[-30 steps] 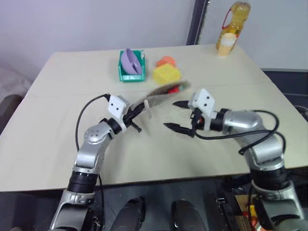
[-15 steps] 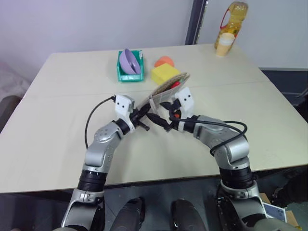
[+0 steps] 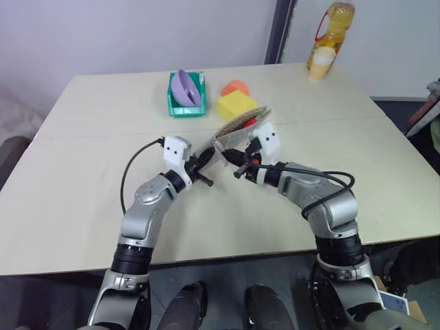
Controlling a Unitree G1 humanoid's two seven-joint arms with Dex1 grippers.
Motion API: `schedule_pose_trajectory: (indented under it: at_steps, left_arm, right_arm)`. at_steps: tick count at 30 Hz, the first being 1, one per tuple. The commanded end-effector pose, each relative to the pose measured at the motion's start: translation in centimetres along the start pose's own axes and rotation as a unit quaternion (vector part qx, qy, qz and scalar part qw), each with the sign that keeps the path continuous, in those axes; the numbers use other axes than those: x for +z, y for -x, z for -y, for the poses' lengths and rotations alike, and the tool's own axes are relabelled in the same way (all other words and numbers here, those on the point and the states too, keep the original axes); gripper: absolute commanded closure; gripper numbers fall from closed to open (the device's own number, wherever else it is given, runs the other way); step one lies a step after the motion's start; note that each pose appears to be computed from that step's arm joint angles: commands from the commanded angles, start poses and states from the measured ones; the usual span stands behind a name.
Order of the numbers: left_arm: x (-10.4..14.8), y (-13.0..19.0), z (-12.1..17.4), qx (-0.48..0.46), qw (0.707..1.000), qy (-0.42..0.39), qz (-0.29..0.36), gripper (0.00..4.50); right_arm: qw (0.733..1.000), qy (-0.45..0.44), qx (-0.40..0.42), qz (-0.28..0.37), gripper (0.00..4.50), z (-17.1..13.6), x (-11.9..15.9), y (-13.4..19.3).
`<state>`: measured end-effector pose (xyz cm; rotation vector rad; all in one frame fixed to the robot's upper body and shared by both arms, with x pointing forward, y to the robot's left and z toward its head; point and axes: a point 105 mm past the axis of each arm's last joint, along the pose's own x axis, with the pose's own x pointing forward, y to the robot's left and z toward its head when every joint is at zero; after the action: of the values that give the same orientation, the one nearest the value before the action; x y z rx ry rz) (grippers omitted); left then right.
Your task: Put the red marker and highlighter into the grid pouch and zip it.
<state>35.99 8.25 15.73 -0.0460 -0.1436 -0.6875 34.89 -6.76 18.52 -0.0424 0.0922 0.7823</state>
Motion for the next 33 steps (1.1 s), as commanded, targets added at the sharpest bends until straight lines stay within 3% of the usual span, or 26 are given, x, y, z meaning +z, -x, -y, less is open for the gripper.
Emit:
schedule_pose_trajectory:
  at_steps: [1, 9, 19, 22, 28, 33]
  left_arm:
    - [1.4, 0.7, -0.5, -0.005, 0.998, -0.054, 0.023, 4.50]
    - [0.8, 2.6, -1.4, -0.028, 0.994, -0.103, 0.001, 4.50]
    - [-0.5, 4.5, -2.0, -0.040, 0.992, -0.112, -0.034, 4.50]
    - [-0.9, 5.9, -2.5, -0.026, 0.993, -0.099, -0.051, 3.45]
    - [-1.8, 8.6, -3.7, 0.021, 0.993, -0.079, -0.087, 0.38]
    - [-4.1, 13.2, -5.0, 0.093, 0.984, -0.052, -0.140, 0.38]
  right_arm:
    - [0.997, 0.039, -0.057, 0.044, 4.46, 2.9, 3.2, 1.8]
    - [0.976, 0.106, -0.184, 0.039, 4.46, 8.8, 5.0, 4.8]
    - [0.975, 0.120, -0.187, 0.005, 4.46, 9.4, 3.3, 5.5]
    - [0.992, 0.090, -0.087, -0.031, 3.54, 6.9, 0.9, 6.3]
    - [0.994, 0.090, -0.019, -0.061, 0.46, 5.4, -1.5, 8.4]
    - [0.998, 0.042, -0.028, -0.048, 0.46, 6.6, -3.4, 10.6]
